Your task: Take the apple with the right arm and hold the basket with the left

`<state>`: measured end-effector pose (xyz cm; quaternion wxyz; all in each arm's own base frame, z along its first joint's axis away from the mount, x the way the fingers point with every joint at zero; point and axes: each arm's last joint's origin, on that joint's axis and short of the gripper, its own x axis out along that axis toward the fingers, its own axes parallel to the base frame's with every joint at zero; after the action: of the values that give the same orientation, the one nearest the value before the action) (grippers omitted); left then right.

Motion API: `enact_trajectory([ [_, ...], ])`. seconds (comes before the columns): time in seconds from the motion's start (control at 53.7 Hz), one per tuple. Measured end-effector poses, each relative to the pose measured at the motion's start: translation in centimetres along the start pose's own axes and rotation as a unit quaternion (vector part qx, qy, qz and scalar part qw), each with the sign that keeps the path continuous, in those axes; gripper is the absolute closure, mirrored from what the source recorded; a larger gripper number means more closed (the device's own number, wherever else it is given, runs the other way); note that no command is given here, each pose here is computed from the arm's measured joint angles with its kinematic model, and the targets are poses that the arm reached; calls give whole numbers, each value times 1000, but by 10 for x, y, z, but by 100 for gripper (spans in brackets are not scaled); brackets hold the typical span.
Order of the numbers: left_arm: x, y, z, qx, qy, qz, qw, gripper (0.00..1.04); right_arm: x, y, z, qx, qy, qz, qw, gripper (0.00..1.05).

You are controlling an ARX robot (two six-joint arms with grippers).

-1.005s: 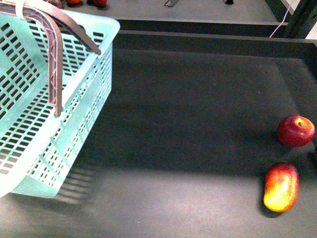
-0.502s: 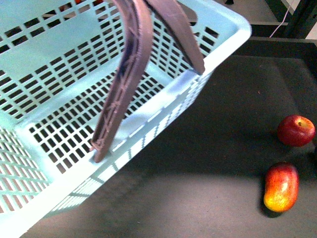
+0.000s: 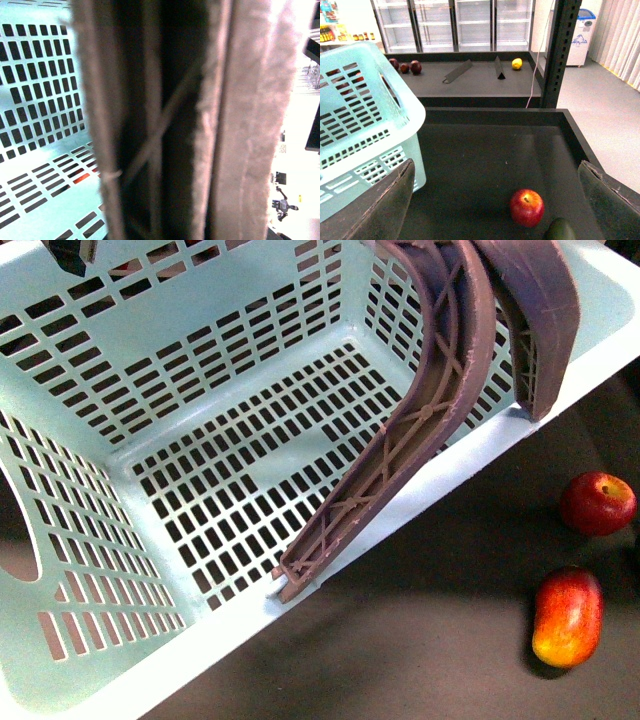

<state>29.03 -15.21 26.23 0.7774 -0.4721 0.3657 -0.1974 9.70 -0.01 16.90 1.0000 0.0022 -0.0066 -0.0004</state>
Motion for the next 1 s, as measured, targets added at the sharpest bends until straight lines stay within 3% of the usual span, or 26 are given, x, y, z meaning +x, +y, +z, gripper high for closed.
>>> enact_trajectory([
  [0.595,0,-1,1,4,-4,-1,1000,90,0,0,0,0,0,0,1000,9],
  [0.633,0,-1,1,4,-4,-1,1000,90,0,0,-1,25,41,-25,999,9],
  [0.689,0,-1,1,4,-4,-1,1000,90,3,-3,0,84,187,-102,973,9],
  [0.763,0,-2,1,6,-4,-1,1000,90,7,-6,-7,154,269,-144,940,9],
  [0.875,0,-2,1,5,-4,-1,1000,90,16,-10,-13,195,289,-164,923,9],
  [1.005,0,-2,1,7,-4,-3,1000,90,33,-12,-18,199,294,-157,922,9],
])
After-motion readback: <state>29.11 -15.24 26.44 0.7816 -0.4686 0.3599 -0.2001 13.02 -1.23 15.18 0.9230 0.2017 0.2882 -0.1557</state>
